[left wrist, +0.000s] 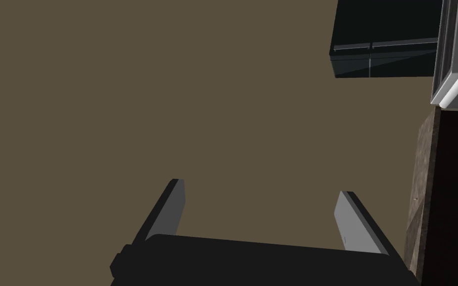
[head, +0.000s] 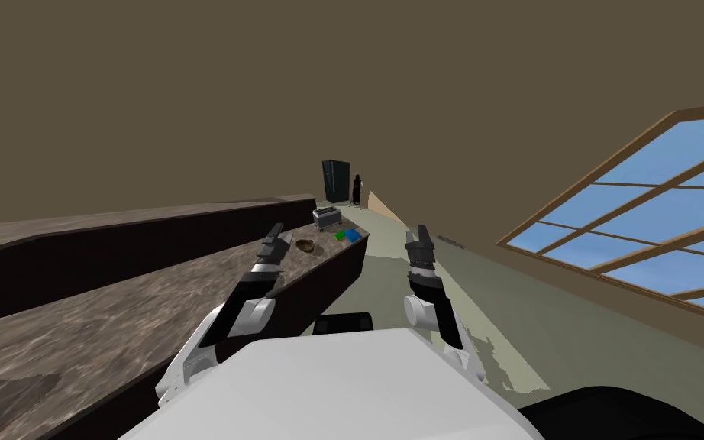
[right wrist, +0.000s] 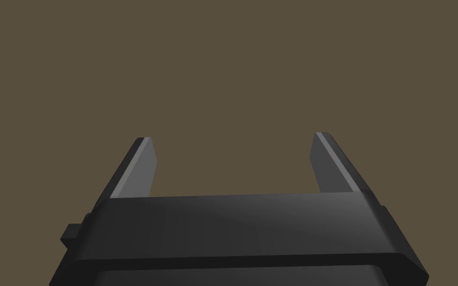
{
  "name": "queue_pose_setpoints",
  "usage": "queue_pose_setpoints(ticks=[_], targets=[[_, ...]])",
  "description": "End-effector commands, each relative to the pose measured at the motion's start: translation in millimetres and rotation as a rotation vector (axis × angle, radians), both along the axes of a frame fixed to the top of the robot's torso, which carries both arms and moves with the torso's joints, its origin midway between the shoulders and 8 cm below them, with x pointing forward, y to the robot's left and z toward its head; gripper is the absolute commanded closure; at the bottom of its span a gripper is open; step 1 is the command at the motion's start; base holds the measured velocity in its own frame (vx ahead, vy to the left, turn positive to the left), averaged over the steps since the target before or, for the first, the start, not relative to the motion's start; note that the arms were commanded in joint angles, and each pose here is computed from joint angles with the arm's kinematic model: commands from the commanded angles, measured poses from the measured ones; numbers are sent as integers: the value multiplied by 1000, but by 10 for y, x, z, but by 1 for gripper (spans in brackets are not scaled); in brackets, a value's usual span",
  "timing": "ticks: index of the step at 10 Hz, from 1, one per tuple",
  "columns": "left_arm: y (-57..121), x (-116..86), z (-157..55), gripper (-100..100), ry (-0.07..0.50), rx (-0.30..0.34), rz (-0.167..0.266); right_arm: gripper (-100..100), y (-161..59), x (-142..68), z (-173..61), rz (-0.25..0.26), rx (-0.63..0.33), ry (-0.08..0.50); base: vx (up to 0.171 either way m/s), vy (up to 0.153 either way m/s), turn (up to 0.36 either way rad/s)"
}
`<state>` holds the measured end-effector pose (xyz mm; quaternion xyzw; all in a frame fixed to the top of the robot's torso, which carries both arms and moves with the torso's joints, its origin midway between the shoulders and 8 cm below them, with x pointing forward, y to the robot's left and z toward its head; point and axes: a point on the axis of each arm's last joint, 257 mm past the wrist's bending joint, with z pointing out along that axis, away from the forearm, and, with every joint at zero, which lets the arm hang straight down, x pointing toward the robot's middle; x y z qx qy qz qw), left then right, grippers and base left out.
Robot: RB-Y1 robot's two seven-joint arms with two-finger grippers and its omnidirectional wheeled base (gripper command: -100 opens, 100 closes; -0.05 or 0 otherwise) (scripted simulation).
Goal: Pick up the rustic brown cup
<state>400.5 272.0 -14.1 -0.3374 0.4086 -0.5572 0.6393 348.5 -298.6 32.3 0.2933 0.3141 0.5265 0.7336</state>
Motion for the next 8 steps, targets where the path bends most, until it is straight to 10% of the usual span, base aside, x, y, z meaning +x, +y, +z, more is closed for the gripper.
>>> queue_pose_setpoints(ticks=[1,8], targets=[[23,42,-43,-100,25,10,5,0,0,0,0,0,0,0,-41,41,-57],[183,272,-403,-100,187,74,48,0,0,0,0,0,0,0,-65,60,-109]])
